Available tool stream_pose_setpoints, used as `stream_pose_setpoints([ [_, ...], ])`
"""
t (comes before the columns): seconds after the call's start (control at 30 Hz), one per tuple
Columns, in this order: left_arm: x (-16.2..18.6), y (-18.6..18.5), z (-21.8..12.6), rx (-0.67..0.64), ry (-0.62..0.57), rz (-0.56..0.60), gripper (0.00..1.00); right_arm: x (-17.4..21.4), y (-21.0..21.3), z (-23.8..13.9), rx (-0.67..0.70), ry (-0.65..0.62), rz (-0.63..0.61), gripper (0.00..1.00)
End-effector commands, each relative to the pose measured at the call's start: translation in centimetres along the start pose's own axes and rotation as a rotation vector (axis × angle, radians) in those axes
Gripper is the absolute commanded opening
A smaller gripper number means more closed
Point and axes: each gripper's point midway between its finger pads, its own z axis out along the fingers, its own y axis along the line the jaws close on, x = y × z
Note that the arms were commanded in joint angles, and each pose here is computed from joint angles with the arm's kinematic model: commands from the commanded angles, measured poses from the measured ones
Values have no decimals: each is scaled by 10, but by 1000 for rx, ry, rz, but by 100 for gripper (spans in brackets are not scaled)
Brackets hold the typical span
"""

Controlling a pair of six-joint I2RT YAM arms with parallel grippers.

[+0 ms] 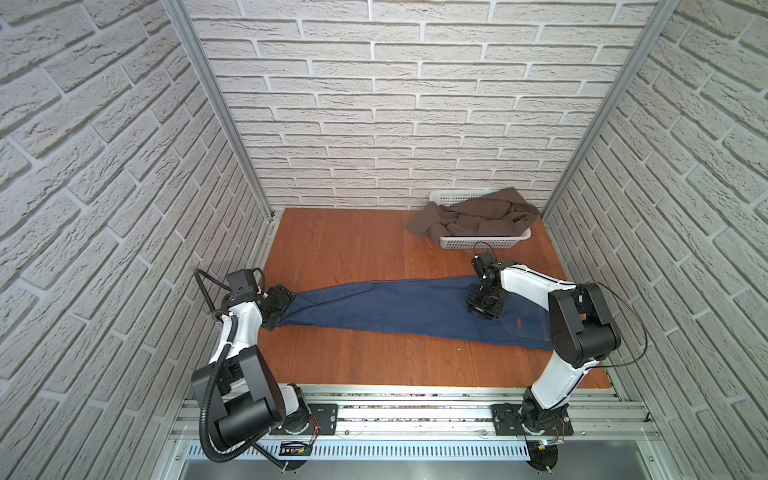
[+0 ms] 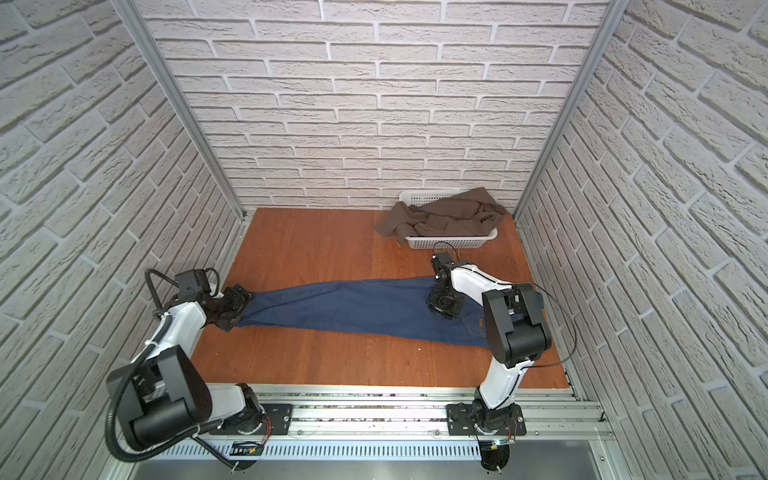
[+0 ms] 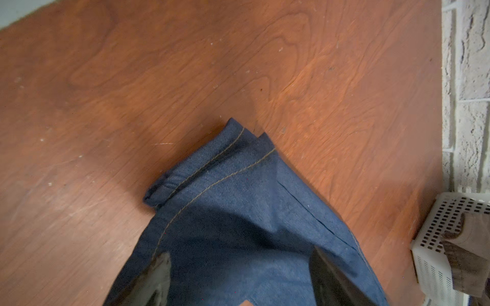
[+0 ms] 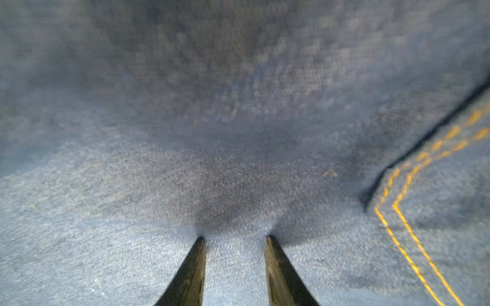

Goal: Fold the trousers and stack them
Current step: 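Grasp the leg hem with the left gripper while right presses the back pocket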

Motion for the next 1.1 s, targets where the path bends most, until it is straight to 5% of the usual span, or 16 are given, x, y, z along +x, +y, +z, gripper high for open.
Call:
stream_pose_setpoints([
  [0.0, 0, 1, 7, 18, 12, -10, 78, 2, 3, 8, -5, 15, -18, 39],
  [0.17, 9, 11, 18, -13, 53, -28, 65, 3, 5, 12, -10, 26, -23, 39],
  [0.5, 13, -6, -4, 36, 23, 24, 5, 5, 5, 14, -12, 33, -29, 38],
  [0.7, 9, -44, -39, 67, -35, 156, 0, 5, 6, 8, -25, 24, -29, 38],
  [0.77, 12, -42, -40, 53, -17, 152, 13, 5, 6, 7, -29, 23, -28, 38],
  [0.83, 16, -34, -39, 21, 3, 119, 55, 5, 7, 4, -35, 17, -28, 38],
  [0.87, 19, -31, -37, 17, 12, 98, 65, 6, 6, 3, -36, 17, -27, 38],
  [1.07, 40, -11, -27, -6, 61, -31, 92, 5, 7, -2, -47, 8, -29, 38],
])
